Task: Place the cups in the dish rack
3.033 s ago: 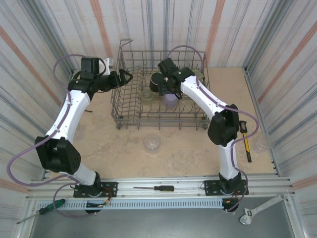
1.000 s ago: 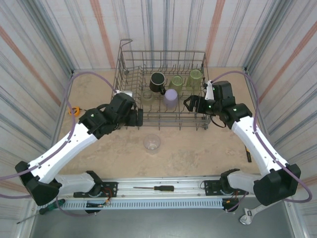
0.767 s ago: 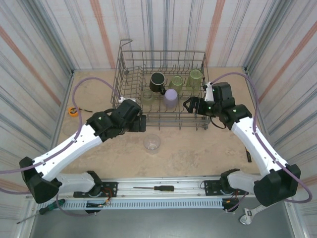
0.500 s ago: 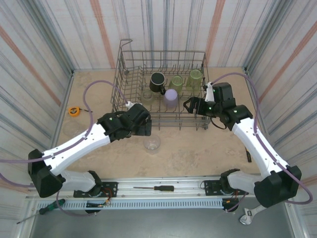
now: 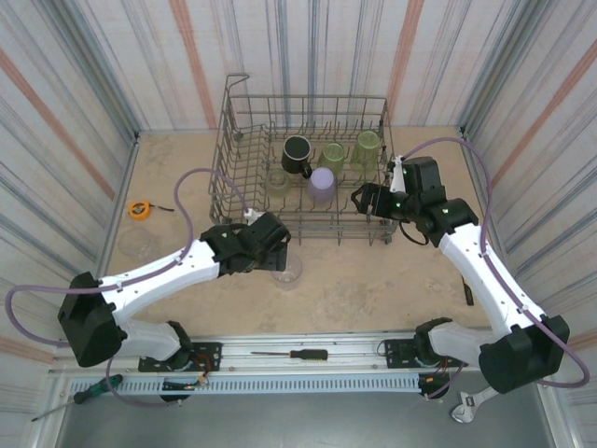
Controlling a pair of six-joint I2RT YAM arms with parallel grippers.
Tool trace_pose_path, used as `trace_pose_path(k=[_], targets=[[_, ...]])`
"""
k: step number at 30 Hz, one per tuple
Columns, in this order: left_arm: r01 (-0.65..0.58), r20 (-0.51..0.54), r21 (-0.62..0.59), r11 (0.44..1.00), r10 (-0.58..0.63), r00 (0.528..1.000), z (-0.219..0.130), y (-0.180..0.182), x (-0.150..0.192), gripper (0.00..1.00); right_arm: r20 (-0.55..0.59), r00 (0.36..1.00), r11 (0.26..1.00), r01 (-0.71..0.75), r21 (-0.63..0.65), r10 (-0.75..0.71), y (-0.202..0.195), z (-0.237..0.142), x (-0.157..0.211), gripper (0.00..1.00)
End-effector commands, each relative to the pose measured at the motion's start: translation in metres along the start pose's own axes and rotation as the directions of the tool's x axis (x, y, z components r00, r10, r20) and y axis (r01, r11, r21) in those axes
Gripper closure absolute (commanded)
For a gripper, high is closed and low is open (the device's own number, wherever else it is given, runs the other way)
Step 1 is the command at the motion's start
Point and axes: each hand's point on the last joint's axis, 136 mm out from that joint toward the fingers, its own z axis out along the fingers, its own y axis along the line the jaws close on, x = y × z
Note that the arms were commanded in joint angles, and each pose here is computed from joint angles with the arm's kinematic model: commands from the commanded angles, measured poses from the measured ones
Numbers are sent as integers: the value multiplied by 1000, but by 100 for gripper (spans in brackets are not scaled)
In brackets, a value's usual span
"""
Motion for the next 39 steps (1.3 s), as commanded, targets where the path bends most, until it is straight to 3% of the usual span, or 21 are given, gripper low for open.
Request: trace_pose_path(k=[1,19,33,39], targets=[[14,-6,0,1000,-14,1000,8,-4,3,11,31,999,1000,-9,26,8,0,-8,-13,1],[11,-95,-61,998,-17,995,37,-5,28,22,17,1000,999,-26,18,26,5,-4,-24,1],[-6,-145,-95,995,-8,989,50,-12,49,50,9,999,999,-36,15,35,2,-4,-15,1],[-4,-132,-105,994,-10,991,47,-10,47,71,13,999,999,-39,8,39,4,-8,-15,1]])
